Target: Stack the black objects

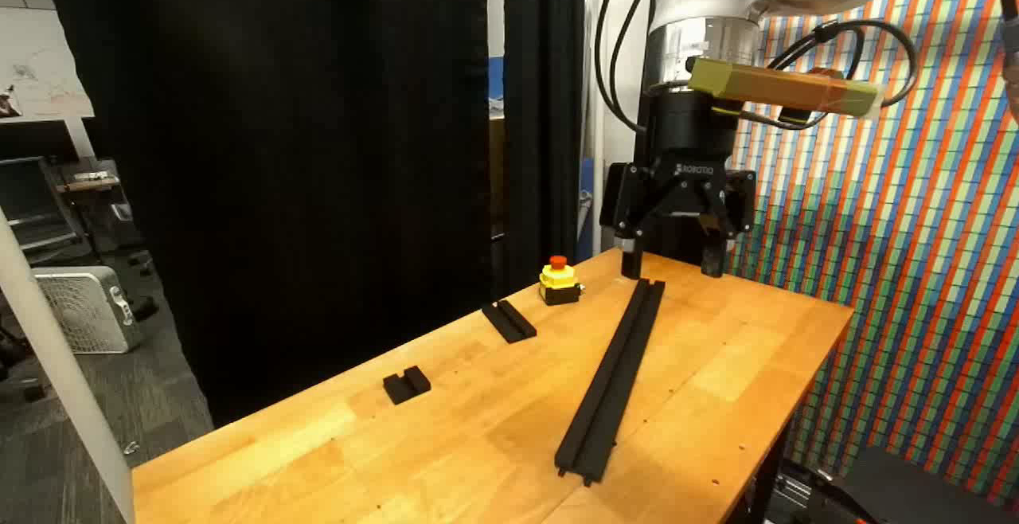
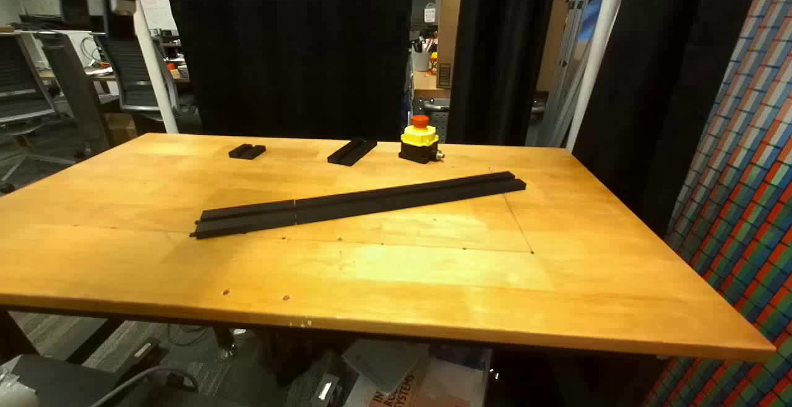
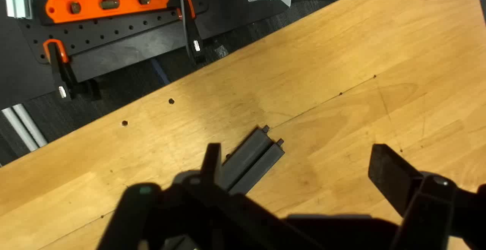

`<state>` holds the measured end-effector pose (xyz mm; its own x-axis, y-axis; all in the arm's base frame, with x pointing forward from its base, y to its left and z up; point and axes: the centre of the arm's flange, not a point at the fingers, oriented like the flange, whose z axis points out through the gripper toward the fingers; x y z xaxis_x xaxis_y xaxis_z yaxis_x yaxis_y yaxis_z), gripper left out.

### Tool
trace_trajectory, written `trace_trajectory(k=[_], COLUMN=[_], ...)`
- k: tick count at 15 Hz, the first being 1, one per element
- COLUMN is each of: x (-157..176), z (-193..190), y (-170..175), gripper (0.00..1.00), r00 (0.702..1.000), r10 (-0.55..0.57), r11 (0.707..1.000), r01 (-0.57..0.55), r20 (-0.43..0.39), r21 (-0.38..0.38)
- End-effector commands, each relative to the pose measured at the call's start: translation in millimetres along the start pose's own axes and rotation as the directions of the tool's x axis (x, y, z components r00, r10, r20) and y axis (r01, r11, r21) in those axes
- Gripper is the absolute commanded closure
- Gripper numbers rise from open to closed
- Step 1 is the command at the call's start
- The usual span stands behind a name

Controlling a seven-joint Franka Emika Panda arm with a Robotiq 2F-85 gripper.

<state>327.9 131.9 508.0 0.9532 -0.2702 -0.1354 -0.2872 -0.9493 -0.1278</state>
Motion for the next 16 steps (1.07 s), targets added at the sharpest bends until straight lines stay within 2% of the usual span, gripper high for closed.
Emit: trace_trajectory(k=[1,6,8,10,13,16], x=[0.2,-0.8,3.3,11.9,30.8,48.2], z=[-1.7,-9.5,2.6,25.7,76.9,127.3], y=[-0.7,-2.8,-4.2,-7.2,-17.7,-27.6], gripper=[0.00,0.00,0.00,0.00,0.00,0.00], r00=[1.000,1.000,0.999,0.997,0.990,0.960], r10=[-0.001,-0.006,0.025,0.064,0.124,0.265], r11=[1.000,1.000,1.000,0.998,0.991,0.960], r01=[0.001,0.006,-0.024,-0.063,-0.119,-0.254], r20=[-0.004,-0.019,-0.037,-0.052,-0.073,-0.092], r21=[0.002,0.010,0.007,0.015,0.067,0.118])
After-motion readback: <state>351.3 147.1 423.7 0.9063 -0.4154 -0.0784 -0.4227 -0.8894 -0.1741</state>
